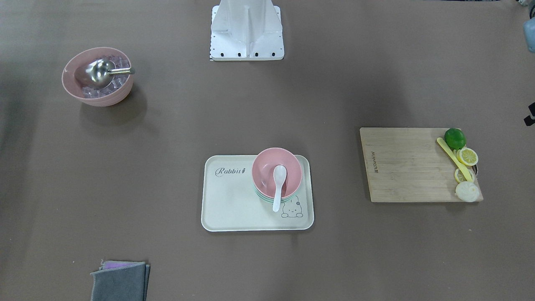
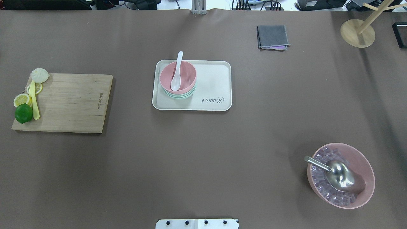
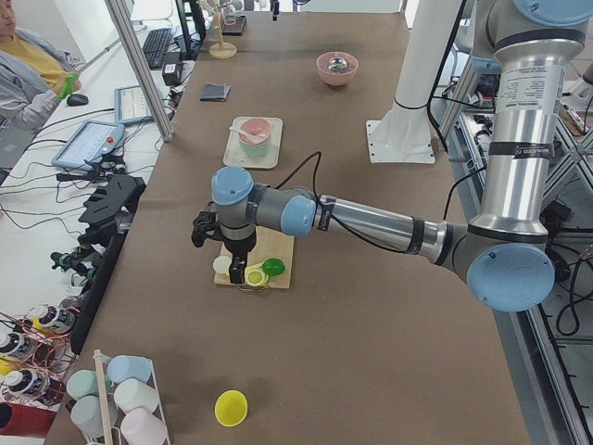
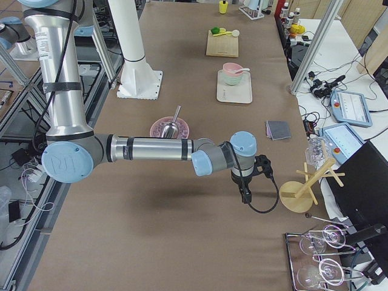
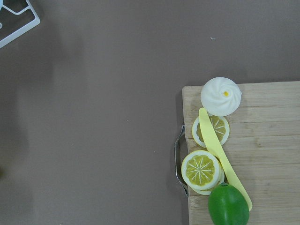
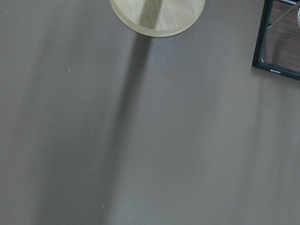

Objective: Stack pink bowl on green and place spoon

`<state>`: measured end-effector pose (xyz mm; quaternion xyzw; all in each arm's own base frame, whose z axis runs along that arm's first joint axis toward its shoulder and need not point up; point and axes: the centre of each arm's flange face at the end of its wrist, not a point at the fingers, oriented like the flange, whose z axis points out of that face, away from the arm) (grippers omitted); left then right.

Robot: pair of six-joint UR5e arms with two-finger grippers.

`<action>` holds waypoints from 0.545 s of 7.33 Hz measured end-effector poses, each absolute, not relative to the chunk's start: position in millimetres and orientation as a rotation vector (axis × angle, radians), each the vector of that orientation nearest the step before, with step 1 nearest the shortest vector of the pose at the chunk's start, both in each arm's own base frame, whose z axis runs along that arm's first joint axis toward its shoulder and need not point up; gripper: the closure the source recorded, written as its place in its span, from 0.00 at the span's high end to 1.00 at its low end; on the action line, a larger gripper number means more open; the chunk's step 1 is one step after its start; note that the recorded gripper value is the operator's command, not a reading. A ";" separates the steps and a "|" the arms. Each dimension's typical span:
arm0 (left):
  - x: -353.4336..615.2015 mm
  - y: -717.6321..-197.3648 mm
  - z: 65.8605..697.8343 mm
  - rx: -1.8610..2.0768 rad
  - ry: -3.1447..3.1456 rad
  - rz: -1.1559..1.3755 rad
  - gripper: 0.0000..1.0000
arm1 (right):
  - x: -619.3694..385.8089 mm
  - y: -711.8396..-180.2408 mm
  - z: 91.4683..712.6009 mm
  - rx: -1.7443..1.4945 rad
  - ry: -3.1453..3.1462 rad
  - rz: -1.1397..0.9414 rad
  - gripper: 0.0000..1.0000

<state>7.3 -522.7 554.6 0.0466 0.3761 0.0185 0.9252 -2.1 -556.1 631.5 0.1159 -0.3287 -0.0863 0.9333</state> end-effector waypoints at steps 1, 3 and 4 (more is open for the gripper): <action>7.4 -520.7 557.1 0.089 0.775 0.036 0.98 | -2.4 -555.3 631.3 0.238 -0.672 -0.179 1.00; 6.8 -517.5 562.5 0.071 0.775 0.028 0.98 | -5.5 -554.2 631.6 0.234 -0.686 -0.190 1.00; 6.7 -517.3 563.7 0.066 0.774 0.026 0.98 | -6.7 -552.9 633.2 0.228 -0.697 -0.193 1.00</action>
